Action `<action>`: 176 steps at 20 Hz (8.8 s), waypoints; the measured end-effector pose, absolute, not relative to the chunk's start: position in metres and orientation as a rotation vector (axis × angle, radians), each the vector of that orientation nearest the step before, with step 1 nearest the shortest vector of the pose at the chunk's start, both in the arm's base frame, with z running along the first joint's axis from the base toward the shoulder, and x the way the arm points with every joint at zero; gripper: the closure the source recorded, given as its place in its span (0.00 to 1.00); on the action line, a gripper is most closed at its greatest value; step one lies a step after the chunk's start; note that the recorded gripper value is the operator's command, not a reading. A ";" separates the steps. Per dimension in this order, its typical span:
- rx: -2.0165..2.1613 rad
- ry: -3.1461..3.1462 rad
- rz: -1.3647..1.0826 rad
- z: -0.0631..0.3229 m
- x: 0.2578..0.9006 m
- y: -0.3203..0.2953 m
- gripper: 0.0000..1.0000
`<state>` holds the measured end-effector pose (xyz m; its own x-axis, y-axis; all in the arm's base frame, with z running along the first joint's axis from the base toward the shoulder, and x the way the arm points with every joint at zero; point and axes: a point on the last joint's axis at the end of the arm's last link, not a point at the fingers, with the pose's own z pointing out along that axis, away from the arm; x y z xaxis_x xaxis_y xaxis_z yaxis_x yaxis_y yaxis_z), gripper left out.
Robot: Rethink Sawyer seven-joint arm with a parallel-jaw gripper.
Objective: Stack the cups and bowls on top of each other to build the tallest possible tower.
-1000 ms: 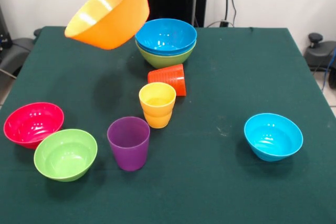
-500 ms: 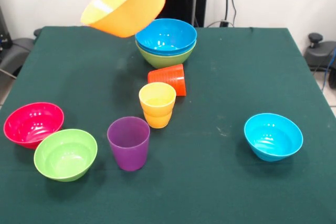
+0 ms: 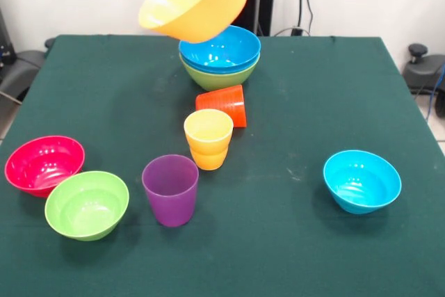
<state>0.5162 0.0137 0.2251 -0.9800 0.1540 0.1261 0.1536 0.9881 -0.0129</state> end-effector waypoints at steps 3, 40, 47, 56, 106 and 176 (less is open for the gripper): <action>-0.213 -2.998 0.010 0.223 0.512 0.022 1.00; -0.191 -2.945 0.184 0.144 0.444 0.027 1.00; -0.186 -2.955 0.190 0.144 0.440 0.046 1.00; -0.156 -2.930 0.174 0.131 0.437 0.079 1.00; -0.380 -2.970 0.123 0.082 0.457 0.069 0.00; -0.578 -3.029 -0.081 0.061 0.613 0.033 0.00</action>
<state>0.6135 0.0333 0.0612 -0.9281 0.3664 0.0658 0.3694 0.9284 0.0406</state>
